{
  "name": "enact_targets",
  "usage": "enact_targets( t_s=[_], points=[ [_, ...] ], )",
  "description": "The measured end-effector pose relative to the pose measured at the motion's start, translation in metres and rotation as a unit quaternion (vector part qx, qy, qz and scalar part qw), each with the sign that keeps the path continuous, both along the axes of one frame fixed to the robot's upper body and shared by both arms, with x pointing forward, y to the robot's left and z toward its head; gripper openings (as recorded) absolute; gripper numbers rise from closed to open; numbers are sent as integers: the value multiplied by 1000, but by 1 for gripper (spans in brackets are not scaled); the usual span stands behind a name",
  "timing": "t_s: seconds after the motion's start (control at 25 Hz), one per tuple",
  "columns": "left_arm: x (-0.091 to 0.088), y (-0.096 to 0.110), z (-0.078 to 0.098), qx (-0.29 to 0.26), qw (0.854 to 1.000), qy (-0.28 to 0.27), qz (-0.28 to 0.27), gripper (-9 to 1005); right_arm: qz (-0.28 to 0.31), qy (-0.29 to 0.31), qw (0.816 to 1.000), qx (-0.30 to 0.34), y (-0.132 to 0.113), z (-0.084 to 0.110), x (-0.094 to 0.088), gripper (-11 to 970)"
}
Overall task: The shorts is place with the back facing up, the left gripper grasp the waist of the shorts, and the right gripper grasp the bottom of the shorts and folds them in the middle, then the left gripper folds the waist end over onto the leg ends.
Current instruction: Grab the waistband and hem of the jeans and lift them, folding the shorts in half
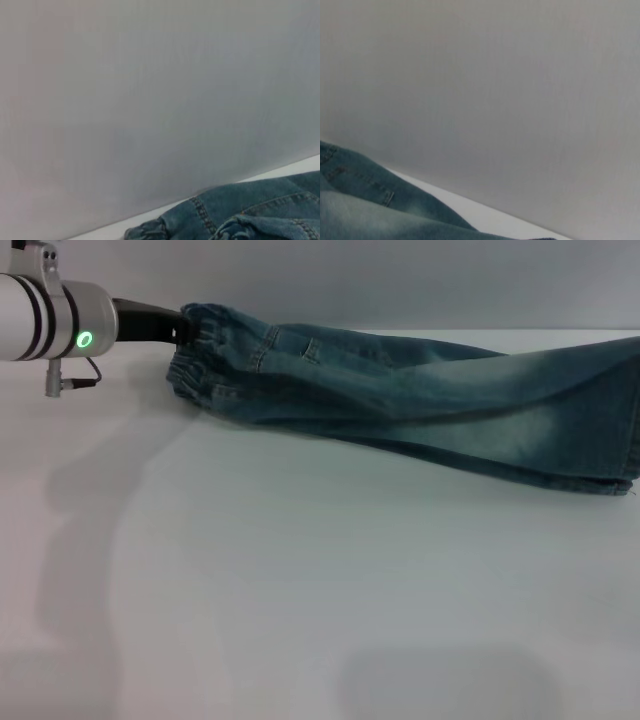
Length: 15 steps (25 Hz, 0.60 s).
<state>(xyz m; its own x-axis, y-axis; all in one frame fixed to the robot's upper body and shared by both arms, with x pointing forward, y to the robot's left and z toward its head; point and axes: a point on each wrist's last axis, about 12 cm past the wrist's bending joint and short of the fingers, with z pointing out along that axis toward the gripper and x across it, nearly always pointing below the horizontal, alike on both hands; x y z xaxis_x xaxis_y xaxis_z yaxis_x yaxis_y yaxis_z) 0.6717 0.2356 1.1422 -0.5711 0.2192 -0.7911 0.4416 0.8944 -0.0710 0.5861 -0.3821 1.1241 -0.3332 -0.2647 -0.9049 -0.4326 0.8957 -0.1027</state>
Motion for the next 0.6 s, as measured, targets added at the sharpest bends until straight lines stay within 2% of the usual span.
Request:
enact_targets(
  t_s=[0.28,0.6],
  points=[
    [1,-9,-5,-1,1000,-10,1,67,-29,4,1000,-4,6,-9,13,-2],
    [3,-11,-10,3,1000,-17,12,70,-69,0,998,-9,9,-16,26,-1]
  ],
)
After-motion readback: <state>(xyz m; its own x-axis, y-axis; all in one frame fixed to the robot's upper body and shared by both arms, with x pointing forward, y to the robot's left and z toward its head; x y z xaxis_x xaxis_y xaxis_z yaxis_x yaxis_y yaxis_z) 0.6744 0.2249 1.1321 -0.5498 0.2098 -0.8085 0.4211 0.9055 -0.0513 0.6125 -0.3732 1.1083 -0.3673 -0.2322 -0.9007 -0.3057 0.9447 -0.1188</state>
